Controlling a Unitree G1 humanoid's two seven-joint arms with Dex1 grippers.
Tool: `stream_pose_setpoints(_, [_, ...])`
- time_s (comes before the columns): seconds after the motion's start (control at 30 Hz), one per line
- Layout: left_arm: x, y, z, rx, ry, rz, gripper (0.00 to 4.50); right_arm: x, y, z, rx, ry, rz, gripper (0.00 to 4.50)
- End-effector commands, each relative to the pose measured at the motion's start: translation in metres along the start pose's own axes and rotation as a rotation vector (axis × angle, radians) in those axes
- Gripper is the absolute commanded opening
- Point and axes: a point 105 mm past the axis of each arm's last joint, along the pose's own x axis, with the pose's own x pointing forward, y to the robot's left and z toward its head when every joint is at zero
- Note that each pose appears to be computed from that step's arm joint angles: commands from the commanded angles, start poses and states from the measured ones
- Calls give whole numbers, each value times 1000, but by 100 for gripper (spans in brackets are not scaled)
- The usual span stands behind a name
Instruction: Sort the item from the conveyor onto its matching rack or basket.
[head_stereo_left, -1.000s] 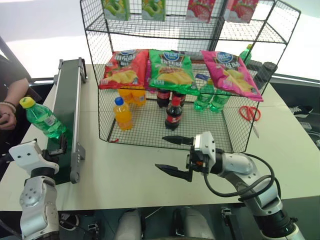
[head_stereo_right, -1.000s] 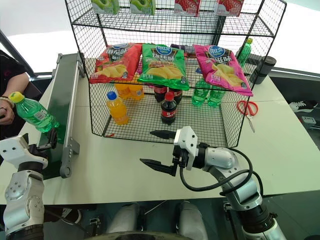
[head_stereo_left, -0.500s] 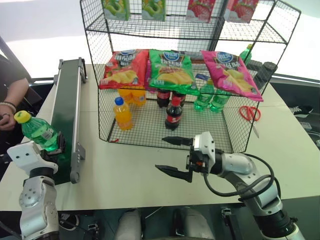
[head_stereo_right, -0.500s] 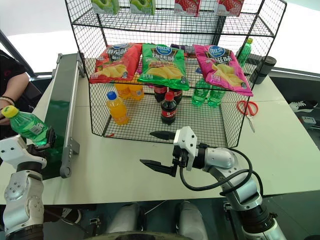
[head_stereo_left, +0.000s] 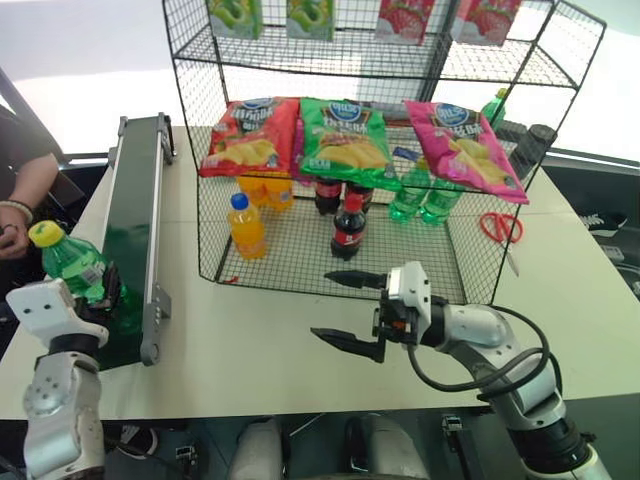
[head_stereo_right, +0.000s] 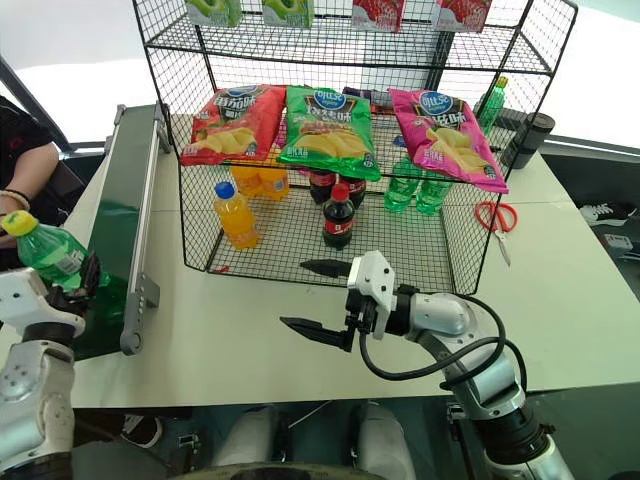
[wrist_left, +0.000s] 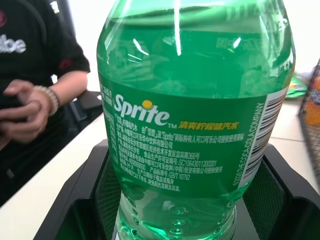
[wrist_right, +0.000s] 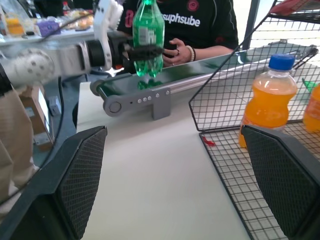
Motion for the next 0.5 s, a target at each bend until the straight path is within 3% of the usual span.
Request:
stream_pose_setpoints(0.03, [2,-46,50,42,-126,-301,281,-5,-12,21,-54,-56,-35,450])
stream_pose_setpoints(0.27, [-14,-149,46,25,-26,-863,281,-2,-14,33,-35,-60,-22,450])
stream_pose_setpoints(0.5, [-15,-232,41,-17,-82,-1187,281,7,-14,43,-18,-87,-35,450])
